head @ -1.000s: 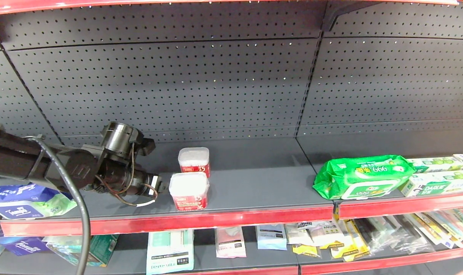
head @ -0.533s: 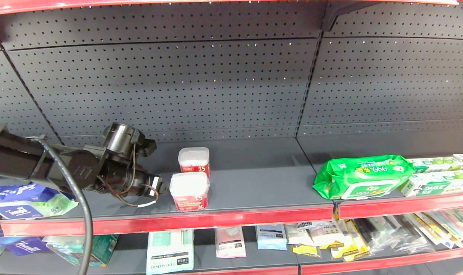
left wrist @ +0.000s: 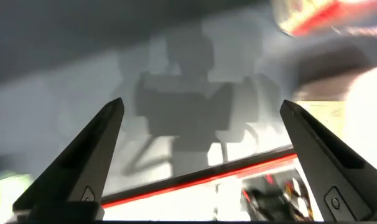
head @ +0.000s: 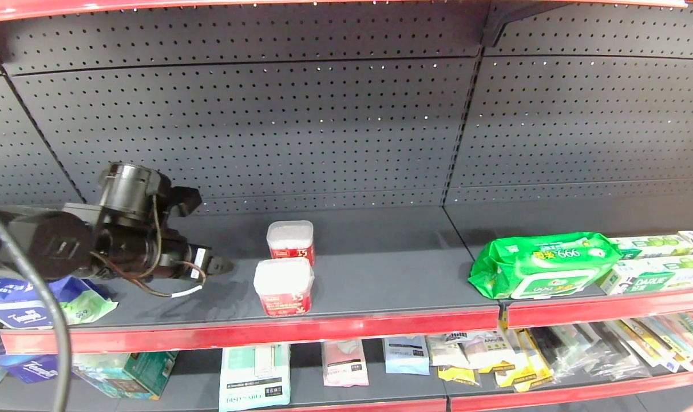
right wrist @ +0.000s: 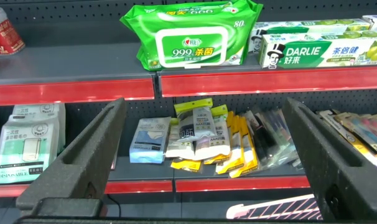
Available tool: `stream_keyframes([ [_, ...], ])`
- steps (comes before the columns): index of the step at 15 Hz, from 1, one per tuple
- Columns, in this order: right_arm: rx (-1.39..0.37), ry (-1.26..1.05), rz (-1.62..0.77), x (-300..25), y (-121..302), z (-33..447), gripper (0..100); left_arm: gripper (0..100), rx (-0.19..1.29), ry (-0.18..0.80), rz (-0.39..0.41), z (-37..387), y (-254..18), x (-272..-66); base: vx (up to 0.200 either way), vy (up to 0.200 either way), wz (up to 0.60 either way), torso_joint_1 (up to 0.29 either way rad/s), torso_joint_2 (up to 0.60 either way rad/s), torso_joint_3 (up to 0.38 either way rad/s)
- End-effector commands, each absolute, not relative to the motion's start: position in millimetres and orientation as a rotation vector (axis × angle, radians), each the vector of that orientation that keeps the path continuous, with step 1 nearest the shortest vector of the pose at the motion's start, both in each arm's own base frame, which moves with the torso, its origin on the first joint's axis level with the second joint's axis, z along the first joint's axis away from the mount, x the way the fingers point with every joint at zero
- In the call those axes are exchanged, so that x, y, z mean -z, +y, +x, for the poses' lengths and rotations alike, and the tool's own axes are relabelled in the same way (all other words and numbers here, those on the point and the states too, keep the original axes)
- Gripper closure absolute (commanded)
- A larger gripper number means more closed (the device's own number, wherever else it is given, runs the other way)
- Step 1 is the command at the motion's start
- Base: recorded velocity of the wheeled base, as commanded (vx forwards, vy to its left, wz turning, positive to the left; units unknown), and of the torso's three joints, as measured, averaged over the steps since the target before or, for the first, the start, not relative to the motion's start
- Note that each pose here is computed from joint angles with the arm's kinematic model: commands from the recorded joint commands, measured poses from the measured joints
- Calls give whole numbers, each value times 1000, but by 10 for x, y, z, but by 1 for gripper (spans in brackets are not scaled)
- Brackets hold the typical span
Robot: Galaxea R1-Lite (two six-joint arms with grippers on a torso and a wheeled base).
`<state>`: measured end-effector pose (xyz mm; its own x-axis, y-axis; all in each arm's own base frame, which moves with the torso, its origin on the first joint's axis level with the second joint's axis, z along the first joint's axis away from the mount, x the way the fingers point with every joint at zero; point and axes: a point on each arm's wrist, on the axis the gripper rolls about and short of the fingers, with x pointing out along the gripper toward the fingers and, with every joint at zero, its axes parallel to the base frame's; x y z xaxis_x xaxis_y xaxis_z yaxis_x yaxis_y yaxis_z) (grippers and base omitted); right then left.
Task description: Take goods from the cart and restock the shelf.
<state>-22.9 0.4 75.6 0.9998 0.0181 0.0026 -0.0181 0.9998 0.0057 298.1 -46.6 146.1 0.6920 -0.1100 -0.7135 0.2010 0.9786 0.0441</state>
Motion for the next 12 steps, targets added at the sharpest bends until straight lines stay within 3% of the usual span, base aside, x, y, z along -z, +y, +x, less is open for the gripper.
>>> stream_keyframes([
  [1,-18,-1,6,-756,4,-228,0,0,99,607,109,2514,-175,-1984,0,0,0,0,0,0],
  [2,-18,-1,6,-756,4,-228,0,0,74,499,99,2063,-91,-2205,0,0,0,0,0,0],
  [4,-18,-1,6,-756,4,-228,0,0,67,372,102,1339,-54,-2308,0,0,0,0,0,0],
  [7,-18,-1,6,-756,4,-228,0,0,-17,241,120,633,44,-2166,0,0,0,0,0,0],
  [9,-18,-1,6,-756,4,-228,0,0,-12,246,103,407,24,-2016,0,0,0,0,0,0],
  [11,-18,-1,6,-756,4,-228,0,0,-19,206,50,271,10,-1914,0,0,0,0,0,0],
  [12,-18,-1,6,-756,4,-228,0,0,30,130,-4,73,-20,-1789,0,0,0,0,0,0],
])
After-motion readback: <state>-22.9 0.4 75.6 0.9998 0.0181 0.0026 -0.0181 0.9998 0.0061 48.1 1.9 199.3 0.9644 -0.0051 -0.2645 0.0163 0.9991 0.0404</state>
